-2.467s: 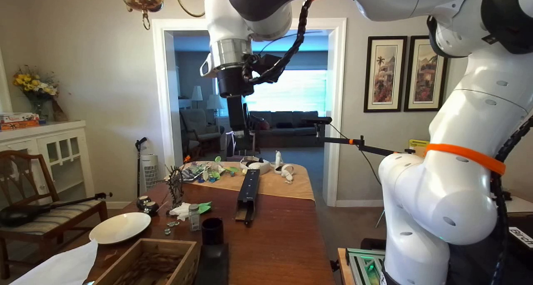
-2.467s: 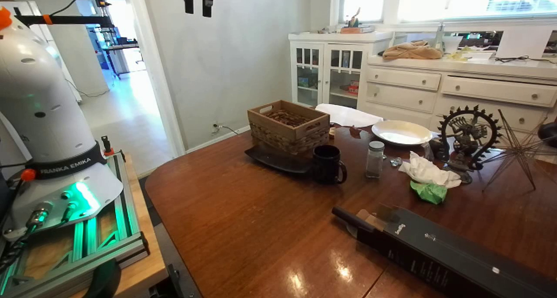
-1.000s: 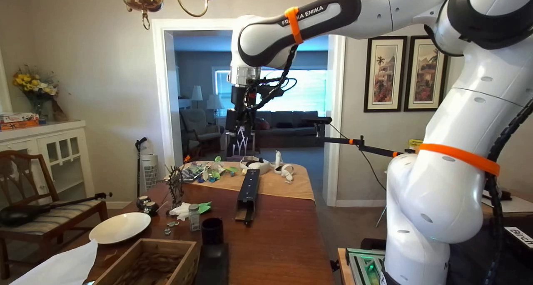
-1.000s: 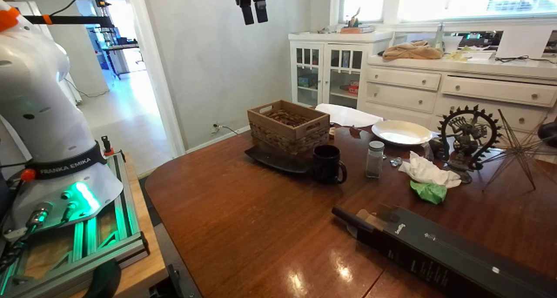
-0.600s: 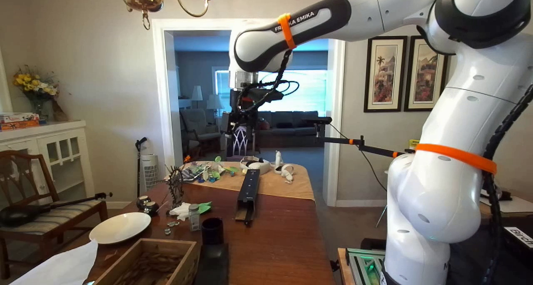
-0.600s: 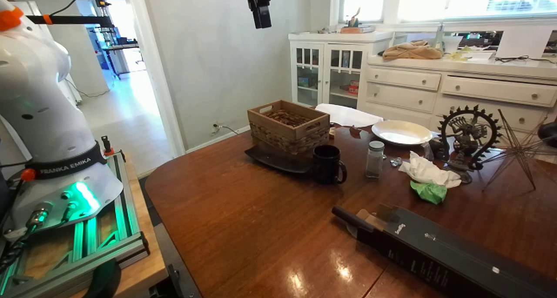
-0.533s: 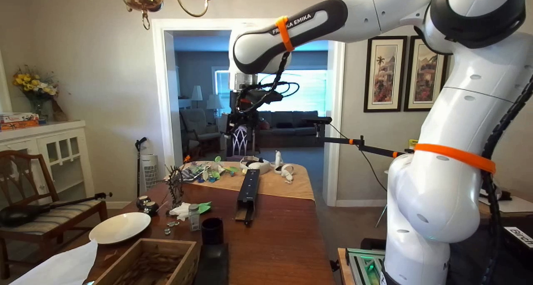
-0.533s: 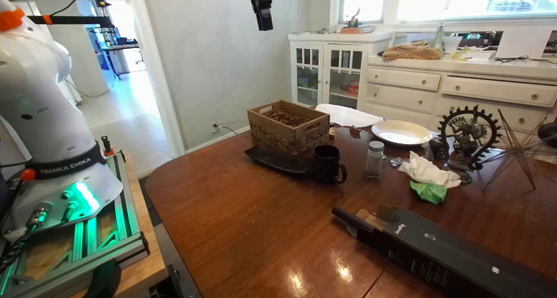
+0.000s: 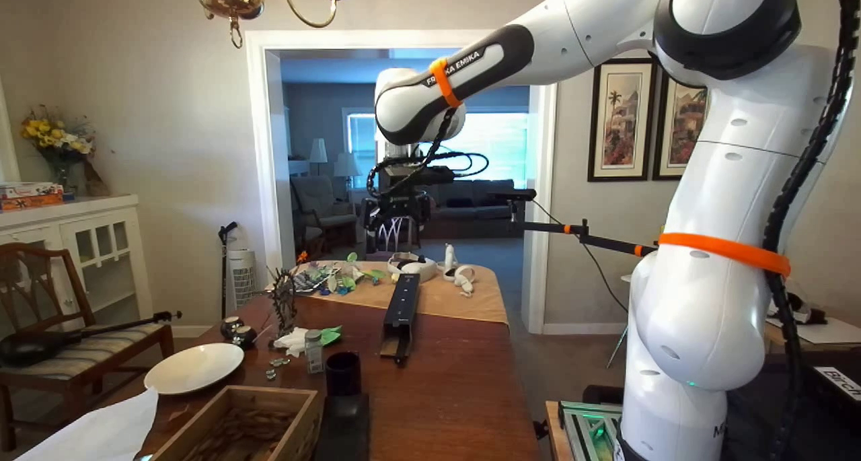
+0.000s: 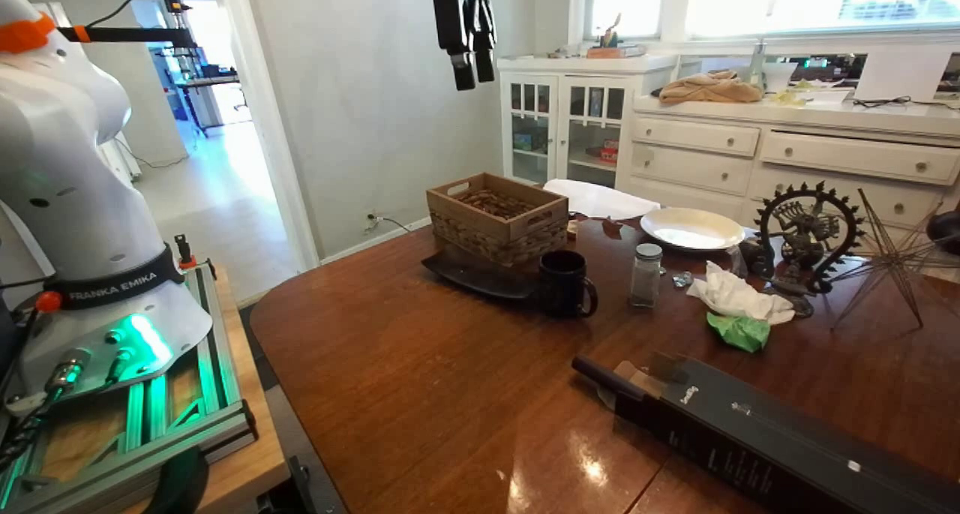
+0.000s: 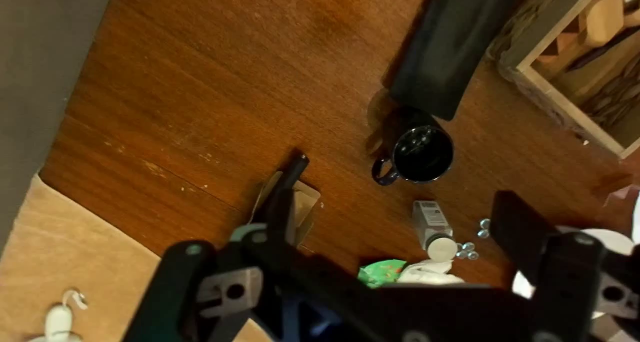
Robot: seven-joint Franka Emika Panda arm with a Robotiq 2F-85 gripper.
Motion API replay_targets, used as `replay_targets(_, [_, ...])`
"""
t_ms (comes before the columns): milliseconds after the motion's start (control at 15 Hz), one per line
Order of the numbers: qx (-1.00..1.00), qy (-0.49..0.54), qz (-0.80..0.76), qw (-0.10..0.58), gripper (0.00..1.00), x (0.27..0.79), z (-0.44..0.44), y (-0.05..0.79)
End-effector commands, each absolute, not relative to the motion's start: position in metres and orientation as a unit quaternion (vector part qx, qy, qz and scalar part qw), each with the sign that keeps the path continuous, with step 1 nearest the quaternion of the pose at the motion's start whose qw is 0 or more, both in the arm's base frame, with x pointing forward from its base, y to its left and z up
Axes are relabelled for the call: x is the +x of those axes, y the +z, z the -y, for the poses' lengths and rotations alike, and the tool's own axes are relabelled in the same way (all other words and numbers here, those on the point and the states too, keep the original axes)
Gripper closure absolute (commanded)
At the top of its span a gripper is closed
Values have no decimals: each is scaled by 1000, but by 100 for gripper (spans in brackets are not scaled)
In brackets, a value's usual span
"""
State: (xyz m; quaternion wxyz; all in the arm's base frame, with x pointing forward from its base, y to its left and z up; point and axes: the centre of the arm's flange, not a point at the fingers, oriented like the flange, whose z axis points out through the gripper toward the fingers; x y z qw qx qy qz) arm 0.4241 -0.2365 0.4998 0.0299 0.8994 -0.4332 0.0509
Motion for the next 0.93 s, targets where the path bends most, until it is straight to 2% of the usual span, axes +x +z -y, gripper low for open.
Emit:
replay_targets(0, [851,55,521,34,0,420,254,489])
replay_targets(867, [824,86,559,36,0,416,304,463])
